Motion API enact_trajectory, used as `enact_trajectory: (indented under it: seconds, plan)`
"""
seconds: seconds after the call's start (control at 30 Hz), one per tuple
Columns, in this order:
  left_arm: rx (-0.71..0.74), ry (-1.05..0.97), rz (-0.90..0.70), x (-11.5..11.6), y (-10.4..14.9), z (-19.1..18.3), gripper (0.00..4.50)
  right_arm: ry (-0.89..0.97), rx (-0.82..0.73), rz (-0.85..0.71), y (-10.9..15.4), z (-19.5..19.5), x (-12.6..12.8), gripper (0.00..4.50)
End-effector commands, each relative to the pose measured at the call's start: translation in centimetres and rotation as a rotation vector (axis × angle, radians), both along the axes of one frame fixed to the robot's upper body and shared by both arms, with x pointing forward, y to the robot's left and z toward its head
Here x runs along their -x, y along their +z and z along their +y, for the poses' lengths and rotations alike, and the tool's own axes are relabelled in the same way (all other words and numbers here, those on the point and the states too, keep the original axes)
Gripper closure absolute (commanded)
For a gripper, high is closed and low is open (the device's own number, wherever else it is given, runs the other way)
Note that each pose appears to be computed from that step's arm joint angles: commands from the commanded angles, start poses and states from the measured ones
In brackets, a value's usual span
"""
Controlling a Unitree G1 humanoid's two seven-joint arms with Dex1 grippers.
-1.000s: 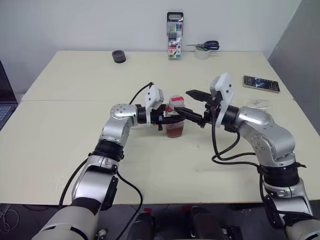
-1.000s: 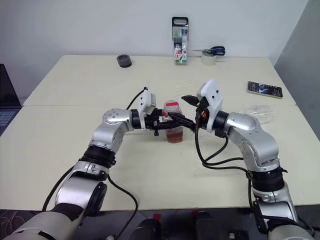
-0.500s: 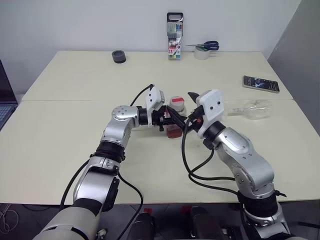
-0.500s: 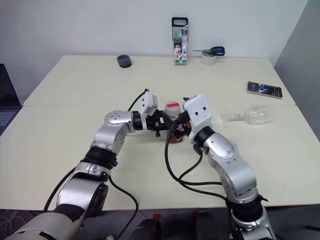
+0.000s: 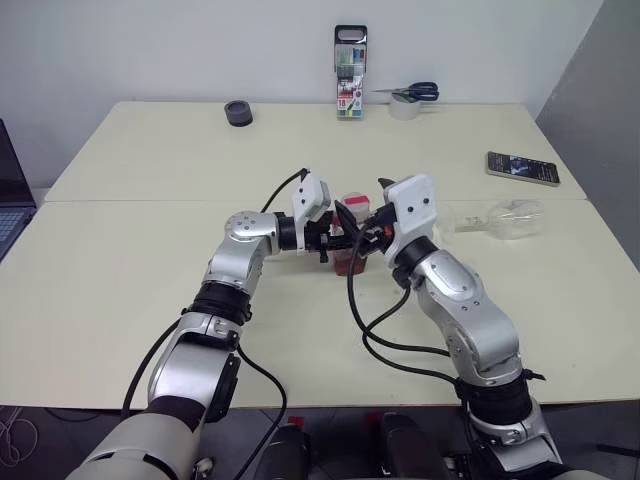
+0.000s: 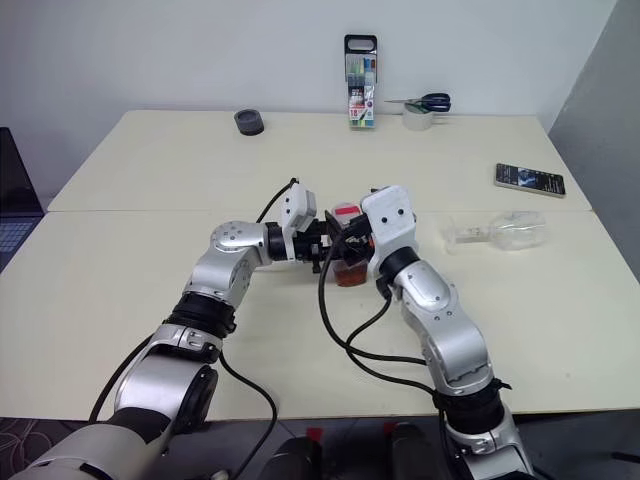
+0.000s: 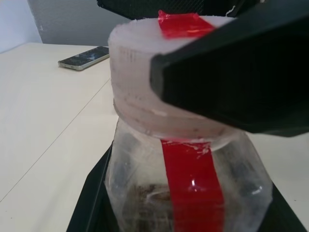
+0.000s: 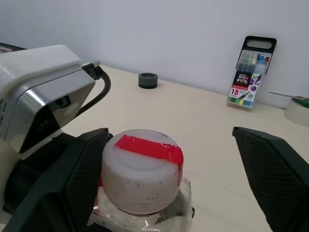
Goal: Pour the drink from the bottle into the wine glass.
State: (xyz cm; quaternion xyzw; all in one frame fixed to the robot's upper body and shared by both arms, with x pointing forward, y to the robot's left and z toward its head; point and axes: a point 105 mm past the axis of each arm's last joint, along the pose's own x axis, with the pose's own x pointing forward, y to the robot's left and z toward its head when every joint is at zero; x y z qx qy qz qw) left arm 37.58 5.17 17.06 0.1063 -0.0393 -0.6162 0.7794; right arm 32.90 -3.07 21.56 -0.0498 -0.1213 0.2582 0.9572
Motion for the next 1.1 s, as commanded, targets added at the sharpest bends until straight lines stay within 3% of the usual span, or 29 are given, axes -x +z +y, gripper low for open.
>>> enact_trajectory:
  seconds: [0.03, 0.17, 0.2, 0.3, 0.43, 0.53, 0.7, 0.93, 1.1]
  plan:
    - [0.013, -0.020, -0.059, 0.1, 1.4, -0.4, 2.78, -0.009, -0.028, -0.065, 1.6, -0.2, 0.3, 1.19]
    - [0.011, -0.023, -0.059, 0.2, 1.3, -0.4, 2.78, 0.007, -0.028, -0.054, 1.4, 0.0, 0.4, 2.56]
    - [0.010, -0.024, -0.060, 0.2, 1.3, -0.4, 2.78, 0.010, -0.028, -0.053, 1.4, 0.0, 0.5, 2.66]
    - [0.008, -0.026, -0.061, 0.2, 1.3, -0.4, 2.78, 0.042, -0.042, -0.035, 1.2, 0.3, 0.6, 2.65]
    - [-0.011, -0.047, -0.071, 0.3, 1.3, -0.3, 2.78, 0.351, 0.058, -0.017, 0.8, 1.1, 1.7, 2.65]
    - [-0.056, -0.095, -0.120, 0.7, 1.2, -0.3, 2.79, 0.583, 0.182, 0.055, 1.4, -1.2, 0.9, 2.66]
    - [-0.039, -0.090, -0.138, 0.4, 1.6, -0.5, 2.80, 0.650, 0.190, 0.094, 2.3, -1.6, 0.8, 2.66]
    - [-0.017, -0.104, -0.118, 0.8, 1.4, -0.7, 2.81, 0.480, 0.174, 0.006, 3.6, -3.0, 0.5, 0.33]
    - [0.002, -0.120, -0.095, 0.9, 1.7, -0.8, 2.81, 0.398, 0.166, -0.042, 3.2, -2.9, 2.4, 0.33]
